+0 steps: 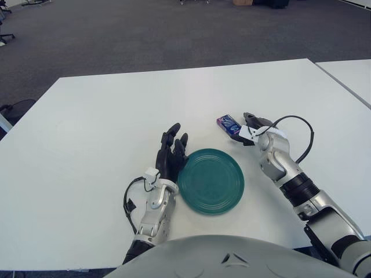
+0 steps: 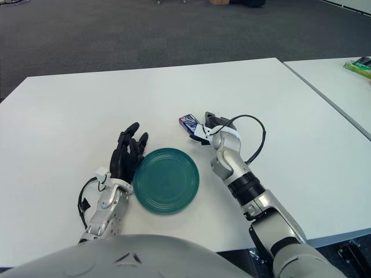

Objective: Put the gum into the plate.

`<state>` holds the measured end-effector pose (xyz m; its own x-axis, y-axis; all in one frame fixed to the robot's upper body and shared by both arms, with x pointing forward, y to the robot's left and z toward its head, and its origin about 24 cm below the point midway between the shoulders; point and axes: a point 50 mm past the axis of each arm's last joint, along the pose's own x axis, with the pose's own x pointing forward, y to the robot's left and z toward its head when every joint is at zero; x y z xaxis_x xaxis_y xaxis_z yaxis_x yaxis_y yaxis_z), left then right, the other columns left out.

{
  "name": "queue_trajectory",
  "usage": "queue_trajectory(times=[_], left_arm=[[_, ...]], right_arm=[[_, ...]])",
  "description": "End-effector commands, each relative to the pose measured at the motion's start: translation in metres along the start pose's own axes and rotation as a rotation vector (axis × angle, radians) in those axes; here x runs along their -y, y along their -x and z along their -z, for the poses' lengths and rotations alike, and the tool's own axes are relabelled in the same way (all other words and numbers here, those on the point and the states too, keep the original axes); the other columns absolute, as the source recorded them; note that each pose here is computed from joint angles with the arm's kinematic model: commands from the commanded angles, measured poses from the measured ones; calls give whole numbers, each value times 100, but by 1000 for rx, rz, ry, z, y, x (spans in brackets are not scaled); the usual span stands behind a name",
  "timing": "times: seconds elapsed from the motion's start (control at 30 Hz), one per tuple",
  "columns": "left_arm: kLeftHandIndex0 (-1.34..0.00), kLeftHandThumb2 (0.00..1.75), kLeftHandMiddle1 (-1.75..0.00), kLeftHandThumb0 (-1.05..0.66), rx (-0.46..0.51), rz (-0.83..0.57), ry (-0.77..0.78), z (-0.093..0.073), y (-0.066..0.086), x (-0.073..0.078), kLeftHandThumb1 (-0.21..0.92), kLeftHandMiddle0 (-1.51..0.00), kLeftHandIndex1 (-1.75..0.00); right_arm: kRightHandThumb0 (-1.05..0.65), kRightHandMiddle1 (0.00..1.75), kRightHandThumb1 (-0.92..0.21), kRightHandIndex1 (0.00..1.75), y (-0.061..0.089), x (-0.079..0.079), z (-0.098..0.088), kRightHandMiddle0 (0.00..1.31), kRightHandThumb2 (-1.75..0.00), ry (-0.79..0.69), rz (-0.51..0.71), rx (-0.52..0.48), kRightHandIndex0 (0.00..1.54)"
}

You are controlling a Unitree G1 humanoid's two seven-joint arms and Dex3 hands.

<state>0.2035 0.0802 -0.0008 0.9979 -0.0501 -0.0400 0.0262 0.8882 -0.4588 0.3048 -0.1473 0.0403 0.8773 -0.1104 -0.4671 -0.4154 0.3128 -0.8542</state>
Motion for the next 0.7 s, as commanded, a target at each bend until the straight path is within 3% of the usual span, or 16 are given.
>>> queue_trajectory(times=[0.0, 0.37, 0.67], left_arm=[[-2, 85, -1, -73, -18, -22, 171, 9, -1, 40, 92, -43, -81], [-1, 85, -1, -73, -8, -30, 177, 7, 0, 45, 92, -43, -80], [-1, 86, 0, -75, -4, -17, 179, 4, 2, 51, 92, -41, -80]], right_arm=[[-101, 2, -92, 0, -8, 7, -8, 0, -41, -10, 52, 9, 0], [-96, 2, -92, 0, -17, -17, -6, 0, -37, -9, 64, -20, 0], [-93, 0, -92, 0, -21, -23, -4, 0, -41, -11, 63, -11, 0]])
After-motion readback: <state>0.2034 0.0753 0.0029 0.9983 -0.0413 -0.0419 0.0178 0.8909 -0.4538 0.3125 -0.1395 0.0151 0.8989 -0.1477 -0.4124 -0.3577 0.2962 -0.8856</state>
